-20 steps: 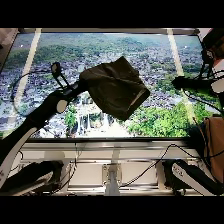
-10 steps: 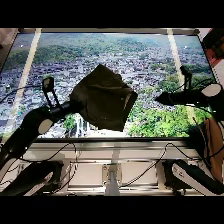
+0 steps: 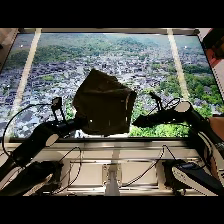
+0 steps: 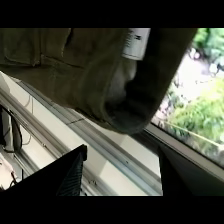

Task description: Fold the clothes and pants, and hang the long-sleeved shirts on hangers.

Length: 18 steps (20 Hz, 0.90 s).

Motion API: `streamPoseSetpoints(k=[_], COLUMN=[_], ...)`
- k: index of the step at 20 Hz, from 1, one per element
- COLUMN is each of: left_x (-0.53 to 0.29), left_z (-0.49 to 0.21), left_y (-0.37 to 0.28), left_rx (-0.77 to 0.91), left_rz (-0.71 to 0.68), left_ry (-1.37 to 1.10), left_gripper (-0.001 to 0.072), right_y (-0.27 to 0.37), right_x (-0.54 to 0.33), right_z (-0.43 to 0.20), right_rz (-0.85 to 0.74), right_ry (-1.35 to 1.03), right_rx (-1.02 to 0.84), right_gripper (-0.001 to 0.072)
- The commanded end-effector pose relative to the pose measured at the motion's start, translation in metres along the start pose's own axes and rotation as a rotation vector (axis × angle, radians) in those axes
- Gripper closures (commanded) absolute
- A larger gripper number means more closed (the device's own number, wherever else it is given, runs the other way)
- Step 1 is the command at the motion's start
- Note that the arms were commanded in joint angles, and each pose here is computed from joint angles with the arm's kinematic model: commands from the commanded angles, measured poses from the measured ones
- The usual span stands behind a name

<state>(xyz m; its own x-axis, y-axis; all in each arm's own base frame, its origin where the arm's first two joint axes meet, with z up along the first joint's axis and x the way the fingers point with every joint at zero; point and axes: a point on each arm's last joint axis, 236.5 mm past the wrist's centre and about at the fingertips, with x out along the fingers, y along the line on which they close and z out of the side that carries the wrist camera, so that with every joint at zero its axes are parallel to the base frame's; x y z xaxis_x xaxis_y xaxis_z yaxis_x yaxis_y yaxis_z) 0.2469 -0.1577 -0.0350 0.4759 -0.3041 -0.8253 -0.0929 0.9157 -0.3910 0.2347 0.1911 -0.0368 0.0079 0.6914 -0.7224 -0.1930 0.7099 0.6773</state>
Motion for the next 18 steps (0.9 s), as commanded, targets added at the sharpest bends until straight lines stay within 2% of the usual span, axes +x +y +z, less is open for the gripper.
streamPoseSetpoints(k=[1, 7, 11, 14, 16, 17, 18], left_x=[0.004, 0.005, 0.005, 0.005, 0.005, 0.005, 0.005], left_z=[-0.007, -0.007, -0.007, -0.007, -0.008, -0.008, -0.007], left_y=[0.002, 0.003, 0.003, 0.003, 0.003, 0.003, 0.003], left_rx=[-0.004, -0.007, -0.007, -0.007, -0.007, -0.007, -0.007], left_rz=[0.011, 0.013, 0.013, 0.013, 0.014, 0.014, 0.013], left_ry=[0.019, 0.022, 0.022, 0.022, 0.022, 0.022, 0.022], left_gripper=[0.0677, 0.0677, 0.0677, 0.0677, 0.0677, 0.0677, 0.0677], right_y=[0.011, -0.002, -0.004, 0.002, 0.006, 0.009, 0.01], right_x=[0.019, 0.029, 0.046, 0.05, 0.053, 0.056, 0.057], right_z=[0.013, 0.035, 0.031, 0.036, 0.037, 0.035, 0.034], right_rz=[-0.018, -0.081, -0.029, 0.015, 0.046, 0.067, 0.077], right_ry=[-0.069, -0.153, -0.112, -0.125, -0.122, -0.111, -0.101], right_rx=[-0.048, -0.036, 0.059, 0.109, 0.148, 0.17, 0.179], right_gripper=[0.0192, 0.0192, 0.0192, 0.0241, 0.0242, 0.028, 0.0287])
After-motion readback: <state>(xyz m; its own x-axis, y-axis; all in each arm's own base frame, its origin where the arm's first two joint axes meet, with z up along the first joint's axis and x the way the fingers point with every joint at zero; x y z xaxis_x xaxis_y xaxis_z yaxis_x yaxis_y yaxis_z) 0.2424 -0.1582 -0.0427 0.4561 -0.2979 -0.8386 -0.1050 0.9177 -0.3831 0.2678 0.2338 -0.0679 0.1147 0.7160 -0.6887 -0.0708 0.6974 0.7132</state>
